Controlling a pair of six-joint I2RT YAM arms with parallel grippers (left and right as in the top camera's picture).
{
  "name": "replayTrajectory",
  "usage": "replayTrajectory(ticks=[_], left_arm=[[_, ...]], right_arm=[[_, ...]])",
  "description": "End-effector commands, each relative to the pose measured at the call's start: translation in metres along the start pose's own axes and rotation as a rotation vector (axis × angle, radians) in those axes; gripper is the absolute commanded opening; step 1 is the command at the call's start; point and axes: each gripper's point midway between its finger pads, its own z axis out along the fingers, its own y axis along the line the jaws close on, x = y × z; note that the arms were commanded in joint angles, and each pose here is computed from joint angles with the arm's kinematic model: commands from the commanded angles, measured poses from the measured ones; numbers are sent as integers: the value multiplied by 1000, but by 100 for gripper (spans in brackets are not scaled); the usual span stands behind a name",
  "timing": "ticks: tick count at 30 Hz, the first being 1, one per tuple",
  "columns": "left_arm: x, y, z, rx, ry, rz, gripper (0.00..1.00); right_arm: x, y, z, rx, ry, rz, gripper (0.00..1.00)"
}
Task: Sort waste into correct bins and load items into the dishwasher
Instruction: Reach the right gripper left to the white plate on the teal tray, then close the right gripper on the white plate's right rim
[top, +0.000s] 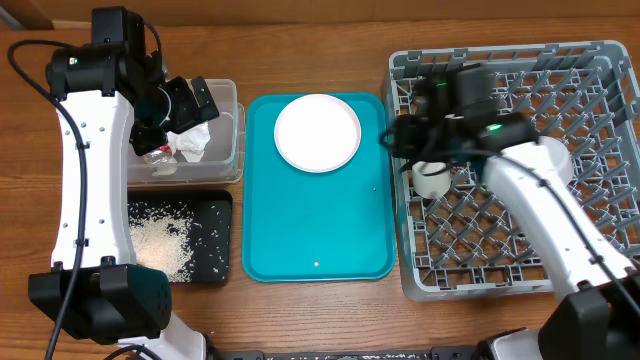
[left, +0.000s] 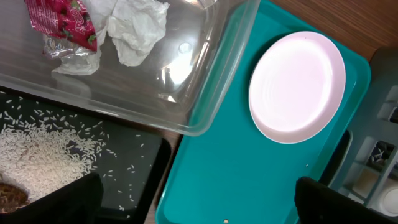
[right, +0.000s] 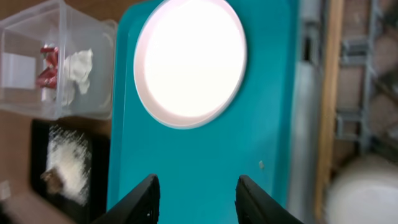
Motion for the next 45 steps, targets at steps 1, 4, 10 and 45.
replayTrajectory(ticks=[1, 4, 10, 45], left_arm=[[-4, -5, -5, 19, -15, -9, 100], [-4, -5, -5, 19, -15, -9, 100], [-4, -5, -5, 19, -15, -9, 100], [-4, -5, -5, 19, -15, -9, 100]], right_arm=[[-11, 2, 11, 172, -121, -22, 42], [-22, 18, 25, 226, -220, -84, 42], [-37, 14, 60, 381, -352, -134, 44], [-7, -46, 171, 444, -219, -121, 42]])
